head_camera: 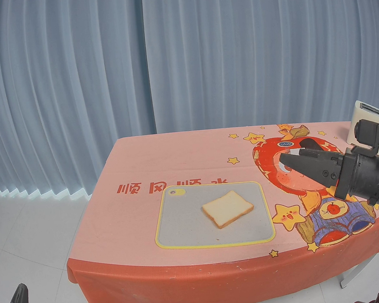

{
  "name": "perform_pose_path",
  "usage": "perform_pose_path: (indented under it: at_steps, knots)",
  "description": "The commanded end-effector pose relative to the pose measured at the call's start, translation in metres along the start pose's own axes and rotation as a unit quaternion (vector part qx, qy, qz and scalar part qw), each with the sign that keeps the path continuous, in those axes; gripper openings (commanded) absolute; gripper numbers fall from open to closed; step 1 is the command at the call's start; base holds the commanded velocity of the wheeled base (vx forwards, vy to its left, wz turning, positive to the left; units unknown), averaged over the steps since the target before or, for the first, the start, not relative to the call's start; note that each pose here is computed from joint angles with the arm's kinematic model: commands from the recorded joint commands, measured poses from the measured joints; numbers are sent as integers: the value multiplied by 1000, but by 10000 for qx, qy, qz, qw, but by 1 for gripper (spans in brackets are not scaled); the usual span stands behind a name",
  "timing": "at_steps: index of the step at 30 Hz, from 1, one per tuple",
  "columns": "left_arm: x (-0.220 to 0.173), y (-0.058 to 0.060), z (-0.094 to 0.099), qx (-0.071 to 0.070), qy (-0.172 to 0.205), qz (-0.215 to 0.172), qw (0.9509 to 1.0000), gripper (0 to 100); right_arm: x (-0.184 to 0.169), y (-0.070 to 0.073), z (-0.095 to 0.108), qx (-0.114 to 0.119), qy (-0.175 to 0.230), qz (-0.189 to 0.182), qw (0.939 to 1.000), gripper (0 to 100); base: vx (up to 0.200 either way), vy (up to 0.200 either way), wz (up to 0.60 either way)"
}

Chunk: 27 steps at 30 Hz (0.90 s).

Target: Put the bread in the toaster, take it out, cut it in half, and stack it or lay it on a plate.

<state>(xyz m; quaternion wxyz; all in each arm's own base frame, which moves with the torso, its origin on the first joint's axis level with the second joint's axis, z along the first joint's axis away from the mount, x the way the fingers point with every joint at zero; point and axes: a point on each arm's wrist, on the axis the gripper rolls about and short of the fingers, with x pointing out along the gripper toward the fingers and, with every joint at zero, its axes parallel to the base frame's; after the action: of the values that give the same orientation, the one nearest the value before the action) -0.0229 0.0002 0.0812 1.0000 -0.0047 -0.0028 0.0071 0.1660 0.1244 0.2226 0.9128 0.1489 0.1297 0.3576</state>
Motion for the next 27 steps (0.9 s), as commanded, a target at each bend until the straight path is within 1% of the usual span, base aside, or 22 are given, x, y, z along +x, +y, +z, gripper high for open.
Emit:
perform_pose_path:
  at_steps: [1,3,8,12,20,21,24,25,27]
  knots:
    - [1,0,-5,2,66,6,10000,0,-3,-2,2,-152,-65,-43,9999,100,0,0,0]
    - [1,0,-5,2,66,6,10000,0,-5,-2,1,-229,-65,-44,9997,100,0,0,0]
    - [1,0,-5,2,66,6,10000,0,-6,-4,2,-254,-88,-84,9996,100,0,0,0]
    - [1,0,-5,2,66,6,10000,0,-10,-3,5,-388,-180,-79,9991,100,0,0,0]
    - [1,0,-5,-6,66,6,10000,0,-11,-11,8,-391,-248,-297,9985,100,0,0,0]
    - [1,0,-5,2,66,6,10000,0,-13,-14,10,-429,-290,-380,9979,100,0,0,0]
    - [1,0,-5,2,66,6,10000,0,-16,-17,11,-608,-337,-457,9965,100,0,0,0]
    - [1,0,-5,2,66,6,10000,0,-20,-19,14,-710,-427,-536,9951,100,0,0,0]
    - [1,0,-5,-6,66,6,10000,0,-23,-24,17,-710,-489,-693,9939,100,0,0,0]
